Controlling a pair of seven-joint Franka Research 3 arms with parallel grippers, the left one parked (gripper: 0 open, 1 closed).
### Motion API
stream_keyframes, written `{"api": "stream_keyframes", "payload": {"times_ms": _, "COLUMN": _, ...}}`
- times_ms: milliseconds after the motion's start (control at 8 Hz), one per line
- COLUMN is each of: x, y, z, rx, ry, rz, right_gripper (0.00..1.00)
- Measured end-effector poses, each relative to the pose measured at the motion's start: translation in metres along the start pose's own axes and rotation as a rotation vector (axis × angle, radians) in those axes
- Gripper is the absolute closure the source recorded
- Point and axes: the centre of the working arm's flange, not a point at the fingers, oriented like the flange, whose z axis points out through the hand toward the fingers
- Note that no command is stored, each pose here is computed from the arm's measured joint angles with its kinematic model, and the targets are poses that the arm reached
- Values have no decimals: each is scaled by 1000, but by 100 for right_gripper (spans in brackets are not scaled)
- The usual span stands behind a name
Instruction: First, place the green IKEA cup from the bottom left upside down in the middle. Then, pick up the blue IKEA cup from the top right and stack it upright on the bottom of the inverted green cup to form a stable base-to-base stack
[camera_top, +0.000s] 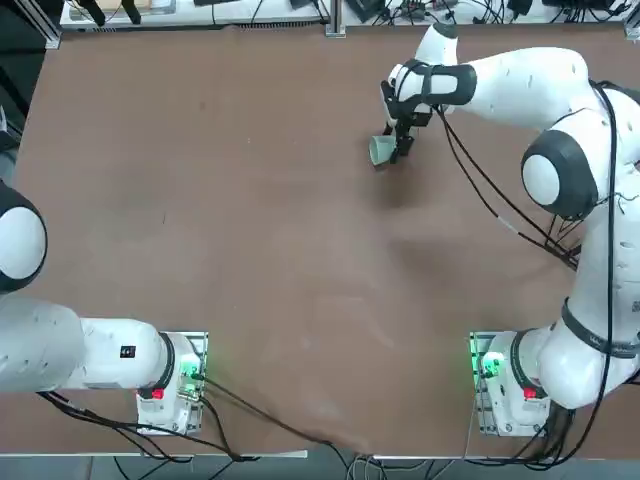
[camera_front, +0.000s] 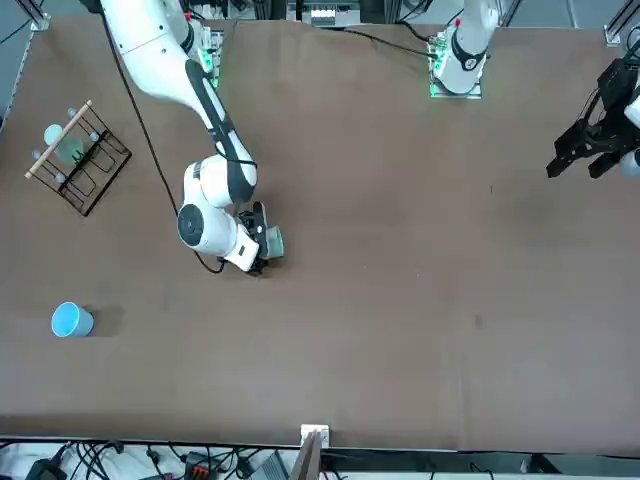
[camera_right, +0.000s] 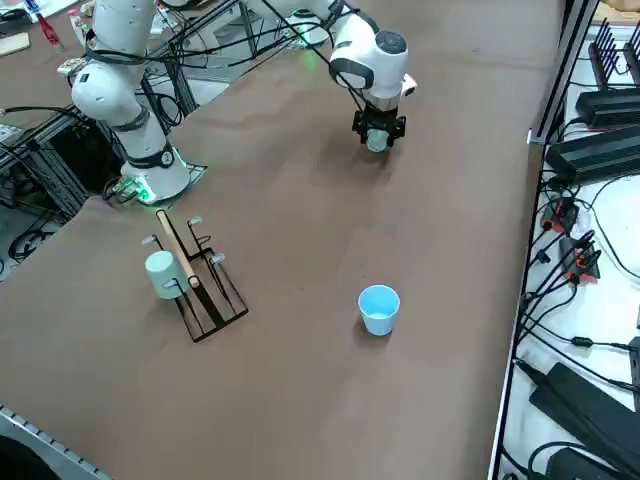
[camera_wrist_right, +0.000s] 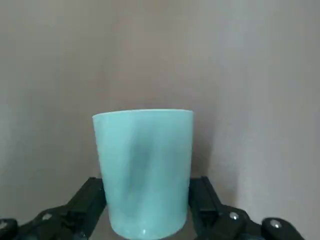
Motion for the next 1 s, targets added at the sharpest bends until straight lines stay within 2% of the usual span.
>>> {"api": "stream_keyframes", "payload": {"times_ms": 375, "x": 1, "y": 0, "z": -2, "rx": 0, "ry": 1, "rz": -4, "right_gripper": 12}}
{"api": "stream_keyframes", "payload": {"times_ms": 625, "x": 2, "y": 0, "z": -5, "rx": -2, "ry": 2, "rz": -6, "right_gripper": 13}}
{"api": "stream_keyframes", "payload": {"times_ms": 1000, "x": -4, "y": 16, "z": -54, "rx": -40, "ry": 13, "rz": -3, "right_gripper": 13}}
